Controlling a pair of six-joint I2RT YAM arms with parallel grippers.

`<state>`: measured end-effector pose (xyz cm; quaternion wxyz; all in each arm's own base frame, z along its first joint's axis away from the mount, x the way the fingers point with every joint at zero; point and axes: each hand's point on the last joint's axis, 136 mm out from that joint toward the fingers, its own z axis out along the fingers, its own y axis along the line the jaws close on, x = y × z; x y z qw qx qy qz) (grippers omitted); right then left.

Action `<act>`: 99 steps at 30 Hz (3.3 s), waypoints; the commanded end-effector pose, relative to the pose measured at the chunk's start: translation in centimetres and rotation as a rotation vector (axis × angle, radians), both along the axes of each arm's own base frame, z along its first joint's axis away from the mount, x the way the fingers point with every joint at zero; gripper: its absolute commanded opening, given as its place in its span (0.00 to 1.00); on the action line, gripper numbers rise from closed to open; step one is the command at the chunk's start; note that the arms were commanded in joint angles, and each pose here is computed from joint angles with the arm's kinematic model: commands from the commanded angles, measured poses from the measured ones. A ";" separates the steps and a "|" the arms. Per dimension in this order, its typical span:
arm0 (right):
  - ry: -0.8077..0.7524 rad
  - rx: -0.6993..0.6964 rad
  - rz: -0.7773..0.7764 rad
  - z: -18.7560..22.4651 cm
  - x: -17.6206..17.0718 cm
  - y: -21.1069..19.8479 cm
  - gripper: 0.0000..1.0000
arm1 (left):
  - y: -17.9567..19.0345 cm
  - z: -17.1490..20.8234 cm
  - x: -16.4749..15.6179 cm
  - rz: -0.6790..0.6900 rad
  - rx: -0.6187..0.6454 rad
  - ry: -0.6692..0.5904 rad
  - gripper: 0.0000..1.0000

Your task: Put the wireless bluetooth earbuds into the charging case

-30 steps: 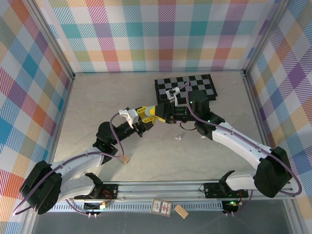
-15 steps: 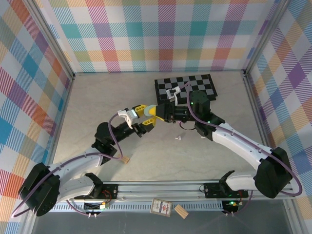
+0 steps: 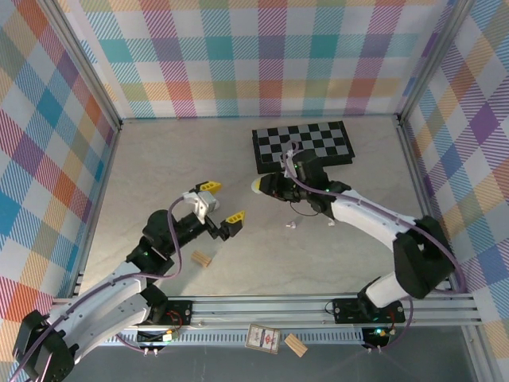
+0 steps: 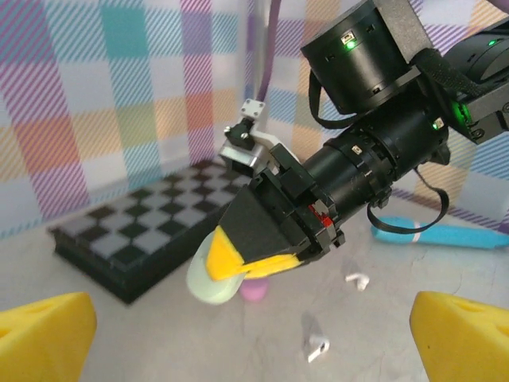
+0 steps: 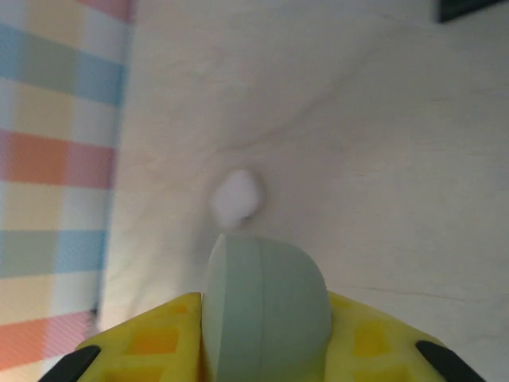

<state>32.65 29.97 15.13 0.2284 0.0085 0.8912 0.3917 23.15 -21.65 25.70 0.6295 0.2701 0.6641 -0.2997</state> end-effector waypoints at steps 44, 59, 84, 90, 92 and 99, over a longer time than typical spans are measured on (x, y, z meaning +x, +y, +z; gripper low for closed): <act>-0.153 -0.183 0.111 3.1 -2.1 -5.8 0.79 | 8.6 -17.6 11.8 0.558 0.864 0.849 0.88; -0.139 -0.201 0.065 2.6 -2.9 -7.0 0.79 | 9.2 -22.7 11.2 0.410 0.960 1.055 0.70; -0.117 0.033 0.143 6.3 -4.1 -5.2 0.79 | -0.6 -14.3 10.2 0.091 0.705 0.550 0.50; -0.060 0.131 0.195 7.1 -4.7 -4.2 0.78 | -4.3 -10.6 7.5 -0.078 0.604 0.360 0.50; -0.034 0.170 0.233 7.2 -5.0 -3.4 0.78 | -5.5 -9.7 6.4 -0.130 0.588 0.317 0.50; 0.045 0.255 0.284 6.9 -4.8 -1.8 0.72 | -7.8 -6.9 4.0 -0.236 0.534 0.225 0.50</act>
